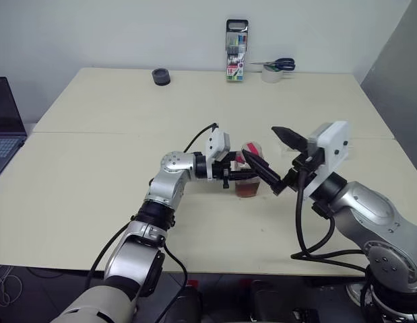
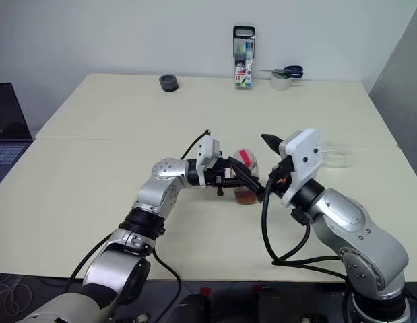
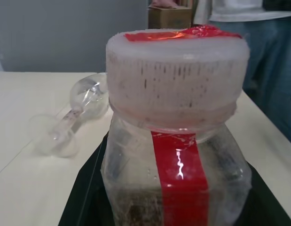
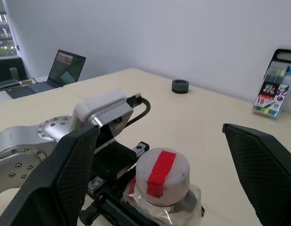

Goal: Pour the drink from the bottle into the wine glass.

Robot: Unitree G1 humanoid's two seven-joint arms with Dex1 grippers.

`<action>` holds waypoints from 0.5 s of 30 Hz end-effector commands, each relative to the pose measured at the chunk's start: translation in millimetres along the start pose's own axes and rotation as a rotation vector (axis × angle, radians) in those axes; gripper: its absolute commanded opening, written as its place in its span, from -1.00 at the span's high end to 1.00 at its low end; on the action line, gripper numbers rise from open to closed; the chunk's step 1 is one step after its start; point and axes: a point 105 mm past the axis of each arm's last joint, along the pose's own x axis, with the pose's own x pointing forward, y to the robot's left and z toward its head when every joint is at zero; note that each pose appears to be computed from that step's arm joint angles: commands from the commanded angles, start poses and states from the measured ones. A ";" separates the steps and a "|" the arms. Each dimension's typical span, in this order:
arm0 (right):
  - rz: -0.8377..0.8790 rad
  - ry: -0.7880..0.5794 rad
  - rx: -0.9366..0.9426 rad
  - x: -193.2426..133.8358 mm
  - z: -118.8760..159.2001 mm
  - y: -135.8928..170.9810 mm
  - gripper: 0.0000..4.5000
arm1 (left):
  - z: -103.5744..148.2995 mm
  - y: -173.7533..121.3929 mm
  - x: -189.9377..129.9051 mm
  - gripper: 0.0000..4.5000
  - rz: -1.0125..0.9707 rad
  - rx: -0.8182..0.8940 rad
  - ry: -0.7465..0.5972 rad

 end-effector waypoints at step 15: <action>-0.012 0.036 -0.016 20.6 -12.0 -3.2 -1.00 | 16.9 -2.0 8.2 0.22 -0.072 0.069 -0.028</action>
